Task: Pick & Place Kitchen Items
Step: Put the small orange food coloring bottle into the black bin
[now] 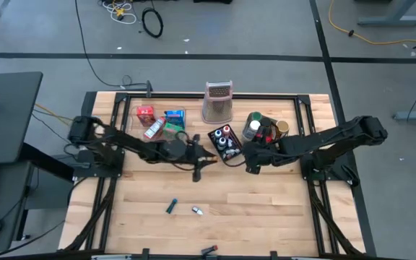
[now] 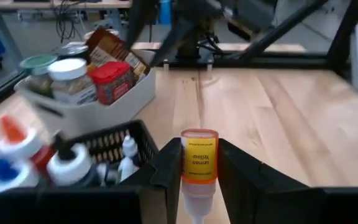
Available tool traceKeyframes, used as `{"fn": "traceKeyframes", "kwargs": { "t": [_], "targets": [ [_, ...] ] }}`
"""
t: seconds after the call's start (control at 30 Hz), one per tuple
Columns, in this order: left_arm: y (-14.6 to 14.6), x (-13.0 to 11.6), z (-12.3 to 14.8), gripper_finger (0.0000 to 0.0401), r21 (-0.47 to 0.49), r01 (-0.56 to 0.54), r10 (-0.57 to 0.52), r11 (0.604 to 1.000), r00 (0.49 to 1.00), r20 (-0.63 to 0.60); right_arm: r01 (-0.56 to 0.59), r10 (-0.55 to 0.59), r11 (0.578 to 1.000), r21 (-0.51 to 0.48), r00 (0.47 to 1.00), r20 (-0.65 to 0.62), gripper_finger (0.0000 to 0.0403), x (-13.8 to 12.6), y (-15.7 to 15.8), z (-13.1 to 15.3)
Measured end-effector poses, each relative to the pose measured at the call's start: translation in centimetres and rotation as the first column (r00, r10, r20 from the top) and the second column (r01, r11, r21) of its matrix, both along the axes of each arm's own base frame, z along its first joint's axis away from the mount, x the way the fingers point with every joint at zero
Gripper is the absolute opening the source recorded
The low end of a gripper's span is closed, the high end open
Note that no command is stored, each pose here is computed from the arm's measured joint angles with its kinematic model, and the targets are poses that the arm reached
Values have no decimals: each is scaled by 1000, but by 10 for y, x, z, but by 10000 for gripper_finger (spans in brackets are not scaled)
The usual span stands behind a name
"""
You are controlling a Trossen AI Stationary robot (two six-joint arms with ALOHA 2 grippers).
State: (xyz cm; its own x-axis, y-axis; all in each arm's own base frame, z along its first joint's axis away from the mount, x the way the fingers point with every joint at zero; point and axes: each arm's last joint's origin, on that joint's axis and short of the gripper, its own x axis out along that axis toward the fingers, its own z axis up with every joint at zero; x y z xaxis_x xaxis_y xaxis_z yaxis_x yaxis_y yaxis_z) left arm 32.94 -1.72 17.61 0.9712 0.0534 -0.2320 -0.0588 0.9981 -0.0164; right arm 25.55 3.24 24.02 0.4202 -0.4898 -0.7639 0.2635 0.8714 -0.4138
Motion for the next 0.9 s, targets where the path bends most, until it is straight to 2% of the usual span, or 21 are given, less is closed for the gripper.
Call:
{"fn": "traceKeyframes", "kwargs": {
  "t": [0.13, 0.23, 0.37, 0.47, 0.6, 0.9],
  "targets": [
    [2, 34, -6, 98, 106, 16, -15, 994, 1000, -9, 23, -24, 1000, 22, 999, 39, 149, 0, 0, 3],
    [7, 57, -9, 98, 117, -3, 4, 993, 1000, -8, 44, -47, 998, 39, 997, 55, 149, 0, 1, 3],
    [18, 79, -18, 98, 113, -118, 127, 987, 989, -79, 88, -93, 994, 68, 993, 74, 149, -1, 1, 3],
    [27, 84, -30, 98, 120, -202, 220, 972, 961, -165, 69, -71, 996, 49, 997, 41, 149, -3, 0, 2],
    [33, 85, -46, 99, 93, -203, 219, 975, 948, -231, 53, -54, 998, 36, 998, 15, 149, -4, 0, 1],
    [29, 86, -49, 99, 100, -210, 227, 973, 949, -218, 51, -52, 998, 36, 998, 20, 149, -3, 0, 1]
  ]
}}
